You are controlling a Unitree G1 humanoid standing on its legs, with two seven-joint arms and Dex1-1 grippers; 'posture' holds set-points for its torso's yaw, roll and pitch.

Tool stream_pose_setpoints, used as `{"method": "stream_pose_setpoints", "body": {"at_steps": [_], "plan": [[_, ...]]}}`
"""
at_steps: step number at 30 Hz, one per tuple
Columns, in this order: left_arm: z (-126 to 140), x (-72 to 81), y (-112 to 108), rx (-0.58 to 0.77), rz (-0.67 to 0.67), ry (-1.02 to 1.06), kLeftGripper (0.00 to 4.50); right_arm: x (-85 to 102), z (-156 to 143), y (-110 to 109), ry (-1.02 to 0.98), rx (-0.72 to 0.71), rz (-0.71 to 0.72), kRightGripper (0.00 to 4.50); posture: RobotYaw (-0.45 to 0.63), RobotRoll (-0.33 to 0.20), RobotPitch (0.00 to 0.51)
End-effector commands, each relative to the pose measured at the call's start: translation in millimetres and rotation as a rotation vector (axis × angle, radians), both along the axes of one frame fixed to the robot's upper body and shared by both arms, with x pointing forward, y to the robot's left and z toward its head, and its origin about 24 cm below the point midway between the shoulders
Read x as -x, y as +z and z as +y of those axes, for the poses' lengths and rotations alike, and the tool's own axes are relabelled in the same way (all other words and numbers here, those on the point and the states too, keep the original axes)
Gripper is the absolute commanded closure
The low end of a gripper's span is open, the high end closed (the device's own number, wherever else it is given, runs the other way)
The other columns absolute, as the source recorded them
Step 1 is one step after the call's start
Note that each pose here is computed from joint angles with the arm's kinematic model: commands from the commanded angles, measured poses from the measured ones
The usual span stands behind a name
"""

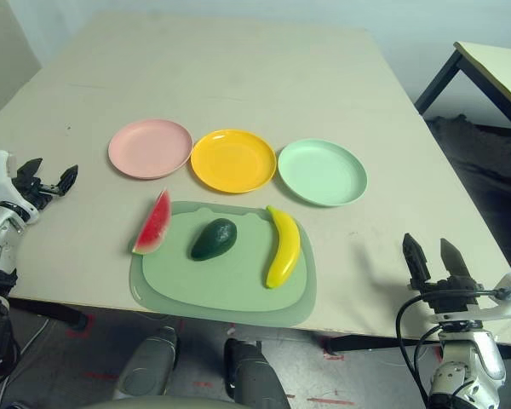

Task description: Place the fruits into color-matched plates.

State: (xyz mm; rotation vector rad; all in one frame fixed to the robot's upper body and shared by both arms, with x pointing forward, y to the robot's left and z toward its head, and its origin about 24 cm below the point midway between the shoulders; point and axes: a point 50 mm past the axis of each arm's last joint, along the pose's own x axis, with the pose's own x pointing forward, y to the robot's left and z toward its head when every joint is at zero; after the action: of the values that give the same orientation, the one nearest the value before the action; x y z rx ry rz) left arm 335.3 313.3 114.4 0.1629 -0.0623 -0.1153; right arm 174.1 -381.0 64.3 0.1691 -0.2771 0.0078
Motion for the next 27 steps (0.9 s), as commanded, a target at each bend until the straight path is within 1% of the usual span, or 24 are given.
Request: {"method": "stream_pose_setpoints", "body": {"at_steps": [1, 8, 14, 16, 18, 20, 27], "plan": [[-2, -0.6, -2, -0.018, 0.008, -0.015, 0.0, 3.7, -4, -2, -0.025, -0.004, 0.006, 0.02, 0.25, 0.0, 0.167], [0, -0.1, 2, -0.03, 0.005, -0.021, 0.0, 5.0, -9, 0, -0.019, -0.004, 0.001, 0.02, 0.26, 0.0, 0.17], [-4, 2.9, -3, -0.021, 0.007, -0.036, 0.0, 18.1, -18, 8, -0.026, 0.024, -0.008, 0.02, 0.21, 0.0, 0.156], [-4, 3.8, -7, -0.009, 0.022, -0.042, 0.0, 23.3, -16, 7, -0.054, 0.021, -0.019, 0.02, 0.21, 0.0, 0.156], [-5, 3.2, -7, -0.005, 0.023, -0.06, 0.0, 25.4, -12, 8, -0.052, 0.018, -0.022, 0.02, 0.22, 0.0, 0.169], [-10, 1.8, -5, -0.007, 0.011, -0.086, 0.0, 23.8, -5, 8, -0.01, 0.033, 0.0, 0.02, 0.22, 0.0, 0.17], [-19, 1.9, -9, 0.014, 0.003, -0.141, 0.0, 15.2, -6, 14, 0.032, 0.047, 0.012, 0.02, 0.21, 0.0, 0.175]]}}
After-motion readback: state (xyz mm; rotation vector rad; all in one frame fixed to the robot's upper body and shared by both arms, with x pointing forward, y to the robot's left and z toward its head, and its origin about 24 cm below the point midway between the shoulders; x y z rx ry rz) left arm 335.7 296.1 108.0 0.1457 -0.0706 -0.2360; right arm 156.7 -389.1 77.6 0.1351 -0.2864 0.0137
